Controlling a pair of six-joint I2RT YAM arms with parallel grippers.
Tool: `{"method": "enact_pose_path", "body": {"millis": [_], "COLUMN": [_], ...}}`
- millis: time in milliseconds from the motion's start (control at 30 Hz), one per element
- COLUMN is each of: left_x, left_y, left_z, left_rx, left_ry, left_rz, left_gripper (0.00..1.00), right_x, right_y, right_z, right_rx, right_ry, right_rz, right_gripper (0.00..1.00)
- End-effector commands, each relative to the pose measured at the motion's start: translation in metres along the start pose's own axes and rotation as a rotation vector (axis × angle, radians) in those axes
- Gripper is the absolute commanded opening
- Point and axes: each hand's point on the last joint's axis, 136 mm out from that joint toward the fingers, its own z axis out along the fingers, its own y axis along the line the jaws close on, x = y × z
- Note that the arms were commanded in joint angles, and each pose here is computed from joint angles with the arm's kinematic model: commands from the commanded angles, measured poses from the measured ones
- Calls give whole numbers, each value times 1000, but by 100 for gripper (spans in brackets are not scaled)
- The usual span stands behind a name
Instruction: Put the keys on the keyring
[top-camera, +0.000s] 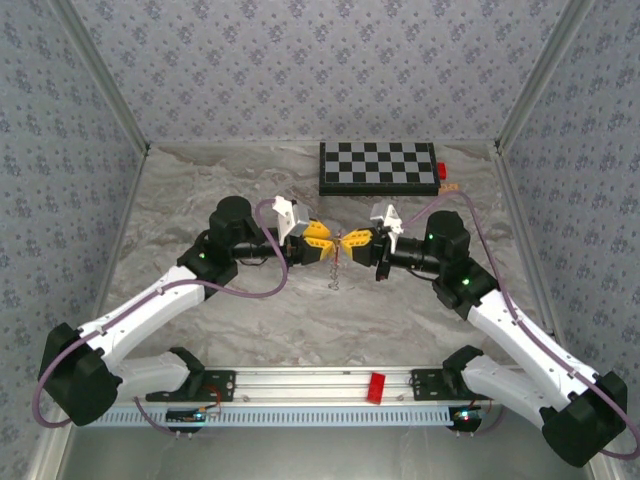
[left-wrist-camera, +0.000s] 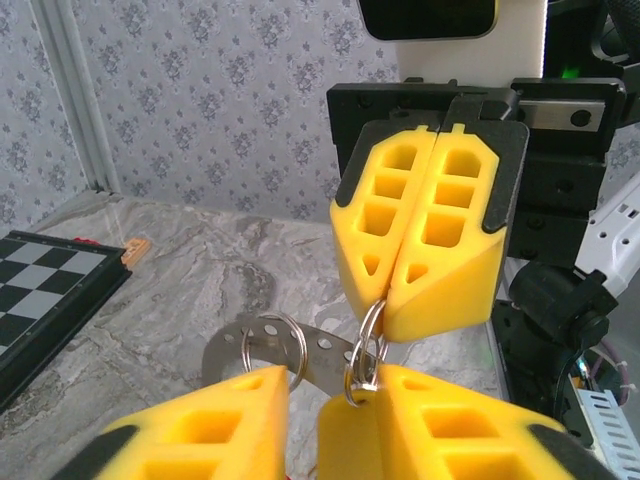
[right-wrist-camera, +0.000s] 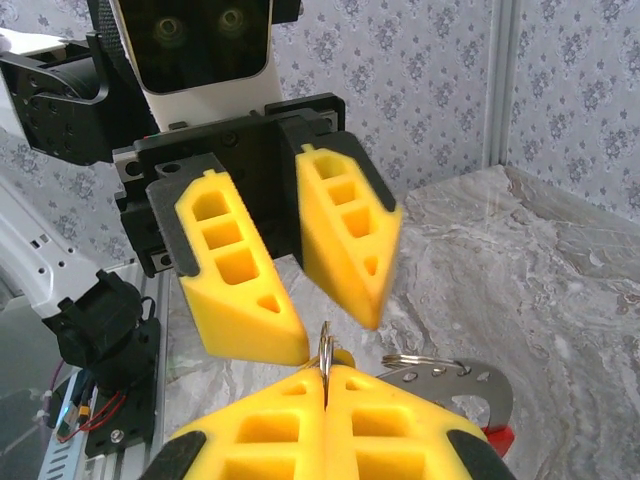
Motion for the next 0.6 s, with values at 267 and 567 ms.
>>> {"method": "enact_pose_path", "body": {"millis": [267,567], "left_x": [-10,-4], "left_y": [-4,-16], "left_z": [-5,-2], "left_rx": [15,99], "left_ry": [-34,-10], "left_rz": [29,18], "left_gripper": [14,0], "right_x": [-3,-4], "right_y": [8,1], "right_z": [-1,-4], "right_rx": [-23,20], "right_ry": [-5,-22], "right_rz": [-25,-25], "right_gripper": [0,0]}}
